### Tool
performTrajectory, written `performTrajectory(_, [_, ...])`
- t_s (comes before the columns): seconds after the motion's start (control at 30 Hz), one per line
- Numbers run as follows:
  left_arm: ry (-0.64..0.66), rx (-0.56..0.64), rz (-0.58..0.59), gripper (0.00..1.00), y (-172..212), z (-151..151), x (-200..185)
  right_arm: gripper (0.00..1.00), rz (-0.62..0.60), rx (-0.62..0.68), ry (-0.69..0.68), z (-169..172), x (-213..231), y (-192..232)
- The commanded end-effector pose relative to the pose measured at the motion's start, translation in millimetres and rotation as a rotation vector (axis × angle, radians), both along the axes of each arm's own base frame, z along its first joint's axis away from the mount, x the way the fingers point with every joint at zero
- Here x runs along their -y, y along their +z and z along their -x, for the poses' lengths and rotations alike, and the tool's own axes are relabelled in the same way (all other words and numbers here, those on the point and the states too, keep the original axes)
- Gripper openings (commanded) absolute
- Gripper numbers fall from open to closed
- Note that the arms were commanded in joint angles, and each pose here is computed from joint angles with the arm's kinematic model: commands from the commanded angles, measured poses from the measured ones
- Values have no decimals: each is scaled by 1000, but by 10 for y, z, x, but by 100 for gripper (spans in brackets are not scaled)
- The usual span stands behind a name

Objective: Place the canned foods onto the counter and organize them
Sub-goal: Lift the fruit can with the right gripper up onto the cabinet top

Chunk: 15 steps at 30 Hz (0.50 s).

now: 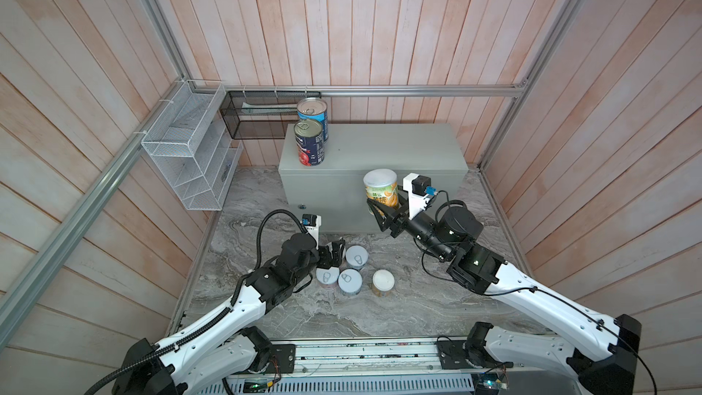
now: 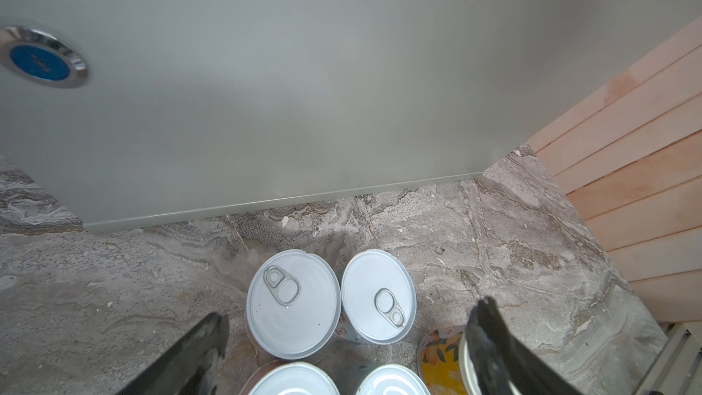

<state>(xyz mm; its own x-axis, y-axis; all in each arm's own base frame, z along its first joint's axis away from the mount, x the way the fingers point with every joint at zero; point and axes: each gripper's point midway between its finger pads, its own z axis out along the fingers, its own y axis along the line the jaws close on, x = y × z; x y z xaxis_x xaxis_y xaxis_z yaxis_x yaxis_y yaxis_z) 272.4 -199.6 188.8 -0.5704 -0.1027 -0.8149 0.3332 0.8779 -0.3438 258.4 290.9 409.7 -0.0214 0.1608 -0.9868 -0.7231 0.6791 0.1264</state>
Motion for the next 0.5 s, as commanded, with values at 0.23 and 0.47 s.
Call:
performTrajectory(0.23, [33,25,-10,100,42,-14,-92,67,-121,133,26,-137,118,675])
performTrajectory(0.47, [40,25,-12,100,59,-3,-122,67,-135,143,27,-358,128,723])
